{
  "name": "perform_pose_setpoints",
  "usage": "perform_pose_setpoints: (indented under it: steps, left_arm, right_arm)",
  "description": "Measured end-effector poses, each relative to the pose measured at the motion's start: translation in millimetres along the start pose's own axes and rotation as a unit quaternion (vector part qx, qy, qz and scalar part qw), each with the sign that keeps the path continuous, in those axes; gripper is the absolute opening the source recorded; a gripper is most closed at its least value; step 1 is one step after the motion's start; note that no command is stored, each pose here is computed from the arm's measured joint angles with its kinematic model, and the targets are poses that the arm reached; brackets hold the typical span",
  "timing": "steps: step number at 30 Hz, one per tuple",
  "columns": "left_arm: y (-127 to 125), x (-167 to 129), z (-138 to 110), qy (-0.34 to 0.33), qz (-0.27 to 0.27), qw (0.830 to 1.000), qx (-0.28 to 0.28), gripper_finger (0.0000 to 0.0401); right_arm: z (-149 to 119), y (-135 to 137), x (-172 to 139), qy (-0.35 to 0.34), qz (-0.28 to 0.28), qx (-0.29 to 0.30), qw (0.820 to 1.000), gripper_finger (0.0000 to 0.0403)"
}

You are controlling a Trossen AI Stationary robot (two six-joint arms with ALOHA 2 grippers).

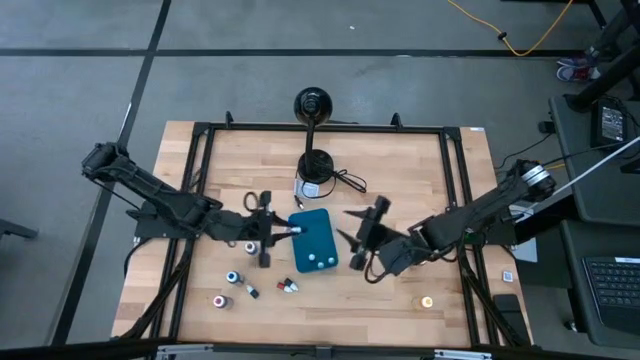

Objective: Pick & Place food coloring
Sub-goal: Put the right blue small food coloring bottle into the bin

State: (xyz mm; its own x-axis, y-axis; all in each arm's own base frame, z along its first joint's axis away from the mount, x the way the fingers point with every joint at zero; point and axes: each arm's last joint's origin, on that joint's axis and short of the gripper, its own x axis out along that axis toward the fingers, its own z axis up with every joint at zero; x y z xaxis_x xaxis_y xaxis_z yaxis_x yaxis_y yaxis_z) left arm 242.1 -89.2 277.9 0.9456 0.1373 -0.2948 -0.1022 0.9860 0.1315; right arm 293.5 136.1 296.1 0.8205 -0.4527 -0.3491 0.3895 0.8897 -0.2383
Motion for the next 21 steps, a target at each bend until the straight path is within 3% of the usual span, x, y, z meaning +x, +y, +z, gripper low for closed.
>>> perform_pose_setpoints:
  steps: [5, 11, 21]
  left_arm:
    - [4.7, 22.9, -5.0, 0.047, 0.028, 0.998, -0.003, 0.0058]
    - [0.4, 53.2, 5.7, 0.119, 0.046, 0.992, 0.006, 0.0058]
    - [-17.1, 92.9, 16.6, 0.245, 0.057, 0.967, -0.039, 0.0058]
  right_arm:
    - [-8.1, -12.7, -9.1, 0.043, -0.012, -0.013, 0.999, 0.0232]
    - [-16.5, -20.3, -13.1, 0.079, -0.026, -0.023, 0.996, 0.0232]
    - [-27.0, -27.0, -15.7, 0.115, -0.052, -0.047, 0.991, 0.0232]
